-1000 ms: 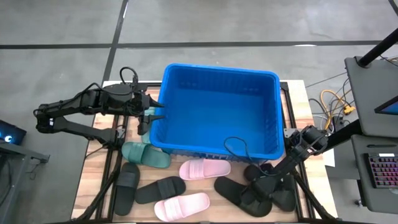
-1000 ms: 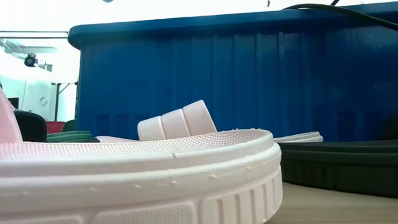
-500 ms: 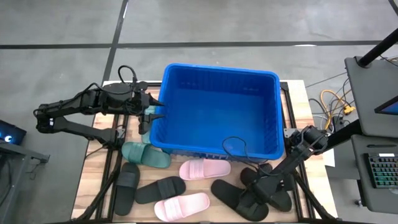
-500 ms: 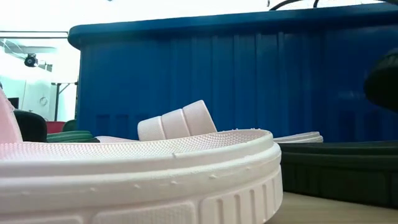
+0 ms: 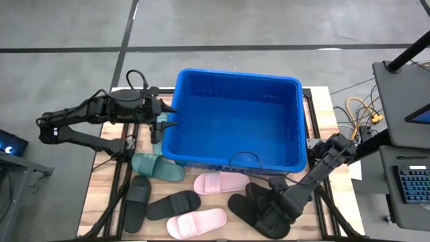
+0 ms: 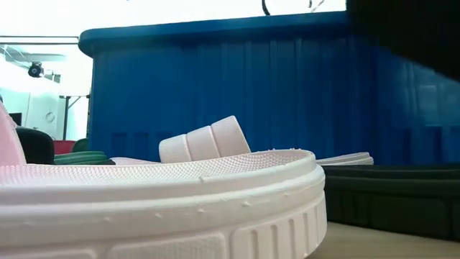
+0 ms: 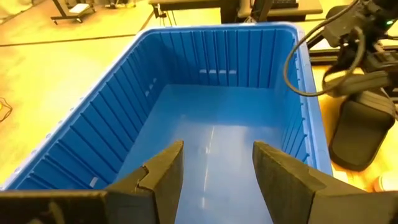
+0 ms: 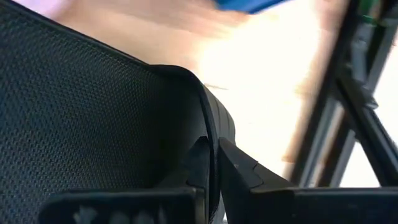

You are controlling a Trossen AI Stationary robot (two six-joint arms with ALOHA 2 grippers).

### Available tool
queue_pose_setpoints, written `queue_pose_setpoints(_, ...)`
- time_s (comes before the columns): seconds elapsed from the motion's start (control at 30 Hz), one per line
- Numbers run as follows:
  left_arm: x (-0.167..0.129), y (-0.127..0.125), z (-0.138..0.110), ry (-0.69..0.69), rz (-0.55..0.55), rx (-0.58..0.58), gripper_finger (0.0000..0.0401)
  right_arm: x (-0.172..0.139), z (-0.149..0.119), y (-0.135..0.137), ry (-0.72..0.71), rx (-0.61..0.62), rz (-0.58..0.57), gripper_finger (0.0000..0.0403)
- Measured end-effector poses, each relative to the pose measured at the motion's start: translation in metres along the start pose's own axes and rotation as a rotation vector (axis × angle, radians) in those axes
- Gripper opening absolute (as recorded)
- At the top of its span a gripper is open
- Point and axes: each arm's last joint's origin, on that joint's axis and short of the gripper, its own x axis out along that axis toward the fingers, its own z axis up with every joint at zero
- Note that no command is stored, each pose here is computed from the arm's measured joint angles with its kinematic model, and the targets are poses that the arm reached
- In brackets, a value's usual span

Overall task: Pick and place slides into bin
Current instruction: Put the black slide into the blue bin

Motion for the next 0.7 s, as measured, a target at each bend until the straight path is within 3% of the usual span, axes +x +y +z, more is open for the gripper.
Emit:
queue_pose_setpoints(0.3,0.000,0.000,0.004,-0.041,0.004,-0.006,0.0176,-0.062,0.007,0.004,-0.082,-0.094,0.303,0.0013)
queue_pose_setpoints(0.47,0.000,0.001,0.007,-0.072,0.007,-0.009,0.0176,-0.100,0.019,0.002,-0.300,-0.154,0.515,0.0012)
queue_pose_setpoints(0.7,0.000,0.001,0.007,-0.078,0.007,-0.012,0.0176,-0.141,0.047,-0.002,-0.533,-0.271,0.633,0.0012)
